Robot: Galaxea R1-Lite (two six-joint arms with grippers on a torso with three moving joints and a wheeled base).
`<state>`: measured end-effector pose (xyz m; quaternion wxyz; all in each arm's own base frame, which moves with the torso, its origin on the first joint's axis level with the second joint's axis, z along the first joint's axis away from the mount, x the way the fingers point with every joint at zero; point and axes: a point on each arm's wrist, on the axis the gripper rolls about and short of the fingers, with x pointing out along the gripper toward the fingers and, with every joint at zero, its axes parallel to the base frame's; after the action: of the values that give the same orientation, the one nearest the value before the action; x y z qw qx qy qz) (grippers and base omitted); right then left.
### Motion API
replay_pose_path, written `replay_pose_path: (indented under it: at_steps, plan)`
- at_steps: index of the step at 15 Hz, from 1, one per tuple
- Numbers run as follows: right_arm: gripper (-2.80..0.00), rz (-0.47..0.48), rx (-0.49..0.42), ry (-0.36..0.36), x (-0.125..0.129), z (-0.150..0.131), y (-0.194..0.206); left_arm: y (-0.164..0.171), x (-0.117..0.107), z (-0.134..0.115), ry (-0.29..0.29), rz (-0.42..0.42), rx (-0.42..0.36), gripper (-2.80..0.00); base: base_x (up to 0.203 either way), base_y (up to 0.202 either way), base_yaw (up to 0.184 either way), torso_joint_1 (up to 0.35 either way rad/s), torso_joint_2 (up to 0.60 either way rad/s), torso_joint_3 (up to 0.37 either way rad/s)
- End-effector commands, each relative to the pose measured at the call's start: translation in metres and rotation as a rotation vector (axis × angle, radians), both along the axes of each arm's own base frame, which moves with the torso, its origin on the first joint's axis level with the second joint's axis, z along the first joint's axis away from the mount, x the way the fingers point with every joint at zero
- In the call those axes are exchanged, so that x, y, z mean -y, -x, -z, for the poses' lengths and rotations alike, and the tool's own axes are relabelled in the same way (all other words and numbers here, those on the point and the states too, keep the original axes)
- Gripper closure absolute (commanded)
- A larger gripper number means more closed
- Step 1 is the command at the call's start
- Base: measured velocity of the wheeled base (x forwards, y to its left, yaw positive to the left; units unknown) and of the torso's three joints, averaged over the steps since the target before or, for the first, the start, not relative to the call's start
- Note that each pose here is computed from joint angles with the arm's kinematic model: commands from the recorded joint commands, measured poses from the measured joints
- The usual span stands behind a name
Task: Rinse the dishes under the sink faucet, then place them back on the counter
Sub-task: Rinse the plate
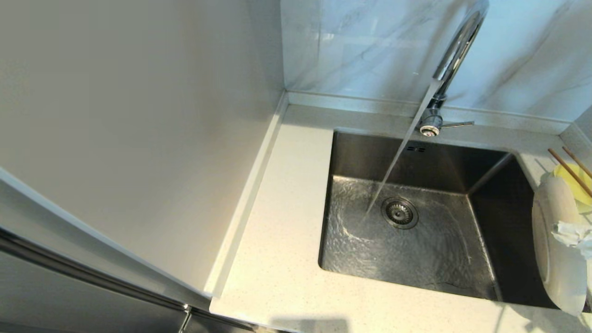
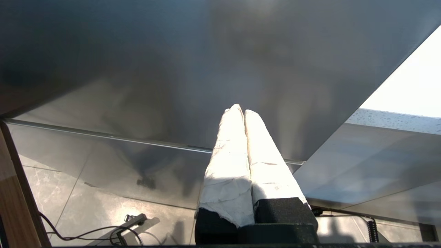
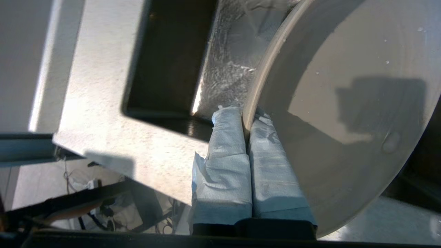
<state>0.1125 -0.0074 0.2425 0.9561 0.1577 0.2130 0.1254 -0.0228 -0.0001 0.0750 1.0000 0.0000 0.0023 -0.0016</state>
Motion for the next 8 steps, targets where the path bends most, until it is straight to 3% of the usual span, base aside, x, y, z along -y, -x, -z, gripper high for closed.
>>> replay_pose_path:
  at_steps: [1,8]
  plan:
    - [0.0,-0.052,0.016,-0.001,-0.006,-0.004,0.0,0.0,0.0,0.0,0.0,0.001,0.0,0.0,0.0,0.0,0.0,0.0,0.0,0.0]
    - [0.0,-0.295,0.096,0.025,-0.035,-0.017,-0.019,0.0,0.0,0.0,0.0,0.0,0.0,0.0,0.0,0.0,0.0,0.0,0.0,0.0]
